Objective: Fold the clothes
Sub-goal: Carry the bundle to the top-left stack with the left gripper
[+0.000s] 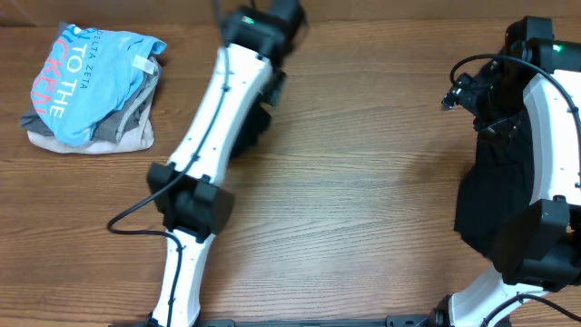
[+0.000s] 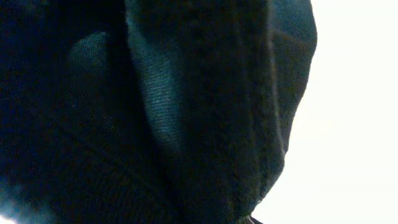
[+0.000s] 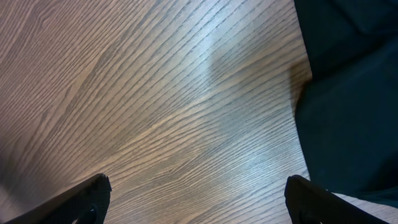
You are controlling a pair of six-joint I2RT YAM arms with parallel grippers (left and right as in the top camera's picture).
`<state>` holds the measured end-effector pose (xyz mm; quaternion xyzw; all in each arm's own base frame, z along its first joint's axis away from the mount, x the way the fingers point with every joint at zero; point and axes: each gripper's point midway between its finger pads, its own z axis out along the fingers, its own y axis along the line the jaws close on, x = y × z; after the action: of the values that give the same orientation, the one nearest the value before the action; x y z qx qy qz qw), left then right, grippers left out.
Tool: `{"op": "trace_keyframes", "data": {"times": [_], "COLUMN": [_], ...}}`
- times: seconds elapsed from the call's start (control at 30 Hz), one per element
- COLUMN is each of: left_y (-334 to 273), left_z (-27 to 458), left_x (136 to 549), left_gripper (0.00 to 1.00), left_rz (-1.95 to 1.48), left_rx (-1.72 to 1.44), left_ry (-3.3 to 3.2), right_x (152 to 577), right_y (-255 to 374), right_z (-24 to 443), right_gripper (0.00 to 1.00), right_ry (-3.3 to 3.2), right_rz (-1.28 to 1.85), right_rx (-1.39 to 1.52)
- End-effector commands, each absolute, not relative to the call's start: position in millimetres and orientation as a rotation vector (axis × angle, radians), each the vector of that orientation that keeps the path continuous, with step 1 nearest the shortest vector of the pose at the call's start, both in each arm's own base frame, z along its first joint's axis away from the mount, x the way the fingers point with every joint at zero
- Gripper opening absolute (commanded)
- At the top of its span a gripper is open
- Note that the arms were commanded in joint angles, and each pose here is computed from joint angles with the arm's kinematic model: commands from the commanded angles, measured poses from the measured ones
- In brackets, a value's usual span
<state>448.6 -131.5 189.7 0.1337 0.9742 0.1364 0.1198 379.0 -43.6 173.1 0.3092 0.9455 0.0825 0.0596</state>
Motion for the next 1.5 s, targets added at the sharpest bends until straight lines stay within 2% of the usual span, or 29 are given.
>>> {"op": "trace_keyframes", "data": {"times": [0.0, 0.1, 0.23, 0.37, 0.53, 0.63, 0.9, 1.17, 1.47], "left_y": [-92, -55, 16, 73, 112, 126, 204, 259, 272], "left_z": [237, 267, 311, 348, 367, 354, 305, 254, 216], "left_x": [465, 478, 498, 534, 550, 555, 549, 569, 562], "left_gripper": [0.04, 0.04, 0.04, 0.04, 0.04, 0.04, 0.04, 0.04, 0.04], "left_rz": [0.417, 0.472, 0.701, 0.856, 0.845, 0.750, 0.713, 0.824, 0.868], "left_rx": [0.387, 0.382, 0.216, 0.290, 0.275, 0.525, 0.673, 0.578, 0.517], "left_ry": [2.729, 2.643, 2.482, 2.301, 2.205, 2.208, 2.284, 2.306, 2.405], "right_x": [383, 384, 384, 379, 373, 372, 369, 362, 364], "right_y": [-43, -43, -43, -42, -41, -41, -40, -40, -41], "right_z": [184, 184, 184, 183, 182, 182, 181, 181, 181], "right_gripper": [0.94, 0.94, 0.94, 0.94, 0.93, 0.93, 0.93, 0.93, 0.93], "right_ry": [2.834, 2.833, 2.833, 2.849, 2.874, 2.877, 2.888, 2.913, 2.906], "right_rz": [0.261, 0.261, 0.262, 0.259, 0.254, 0.254, 0.253, 0.238, 0.239], "right_rx": [0.907, 0.907, 0.907, 0.915, 0.926, 0.928, 0.933, 0.945, 0.942]}}
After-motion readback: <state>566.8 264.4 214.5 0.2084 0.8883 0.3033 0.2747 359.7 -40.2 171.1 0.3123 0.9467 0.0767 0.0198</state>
